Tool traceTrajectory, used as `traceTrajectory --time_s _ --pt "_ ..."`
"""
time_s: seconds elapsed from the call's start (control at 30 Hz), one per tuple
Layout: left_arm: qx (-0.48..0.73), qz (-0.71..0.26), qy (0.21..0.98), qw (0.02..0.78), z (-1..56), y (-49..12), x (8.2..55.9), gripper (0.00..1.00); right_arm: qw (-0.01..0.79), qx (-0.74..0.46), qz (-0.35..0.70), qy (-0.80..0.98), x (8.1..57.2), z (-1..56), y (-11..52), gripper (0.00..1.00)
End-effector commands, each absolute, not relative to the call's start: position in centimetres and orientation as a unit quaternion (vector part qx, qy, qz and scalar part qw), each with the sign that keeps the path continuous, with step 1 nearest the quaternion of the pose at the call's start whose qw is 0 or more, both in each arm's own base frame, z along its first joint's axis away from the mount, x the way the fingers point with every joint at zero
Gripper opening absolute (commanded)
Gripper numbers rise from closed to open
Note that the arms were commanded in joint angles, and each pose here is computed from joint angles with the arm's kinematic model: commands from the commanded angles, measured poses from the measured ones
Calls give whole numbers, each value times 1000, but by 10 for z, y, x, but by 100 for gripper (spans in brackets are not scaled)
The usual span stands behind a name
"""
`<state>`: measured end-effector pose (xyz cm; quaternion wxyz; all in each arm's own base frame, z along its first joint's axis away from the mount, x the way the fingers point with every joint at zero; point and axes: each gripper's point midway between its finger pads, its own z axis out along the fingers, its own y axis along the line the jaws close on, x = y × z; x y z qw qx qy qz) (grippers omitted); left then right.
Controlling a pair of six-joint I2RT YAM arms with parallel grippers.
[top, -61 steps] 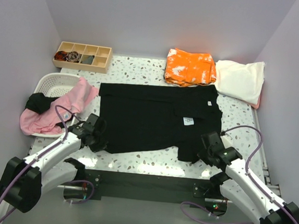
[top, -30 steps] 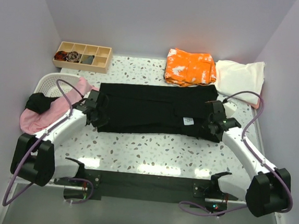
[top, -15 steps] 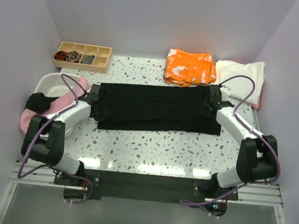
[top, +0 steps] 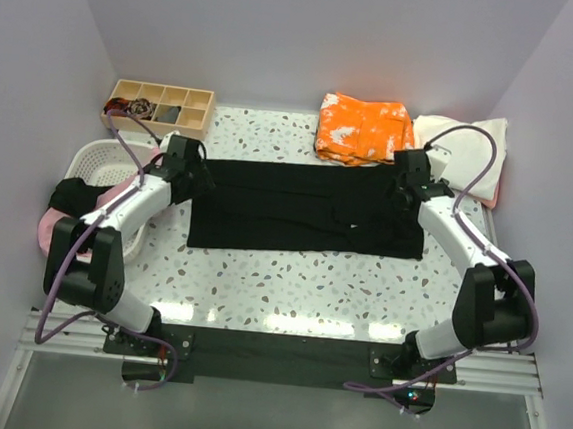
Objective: Fold and stack the t-shirts
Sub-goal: Fold the other side of the tshirt into a rectangle
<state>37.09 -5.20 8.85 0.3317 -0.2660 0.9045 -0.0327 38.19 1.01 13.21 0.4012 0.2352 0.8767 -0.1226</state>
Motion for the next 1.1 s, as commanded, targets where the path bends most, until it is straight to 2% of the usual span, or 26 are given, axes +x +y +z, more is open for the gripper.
traceTrajectory --time_s 0.0,0.2,0.33,0.47,0.6,0.73,0.8,0.97,1.07 --pt "-235 -68 884 397 137 -58 397 63 423 254 -105 863 372 147 8 74" --pt "-200 -158 884 393 136 -92 402 64 414 253 -56 872 363 135 23 75" --pt "-187 -213 882 377 130 -112 400 66 410 240 -35 879 359 133 30 81" --pt "-172 -248 878 372 130 -127 392 72 403 225 -9 887 352 129 39 83" --pt "-155 -244 878 382 135 -133 387 77 390 211 2 896 342 118 44 84" --pt "-137 -197 881 408 138 -132 380 79 377 197 9 905 335 108 47 85" --pt "-113 -171 888 412 135 -140 373 96 372 194 12 908 331 103 48 86" --pt "-95 -134 893 419 135 -144 369 96 374 185 23 908 330 101 51 90" --pt "-86 -128 890 429 140 -147 369 100 379 175 25 908 331 105 53 93"
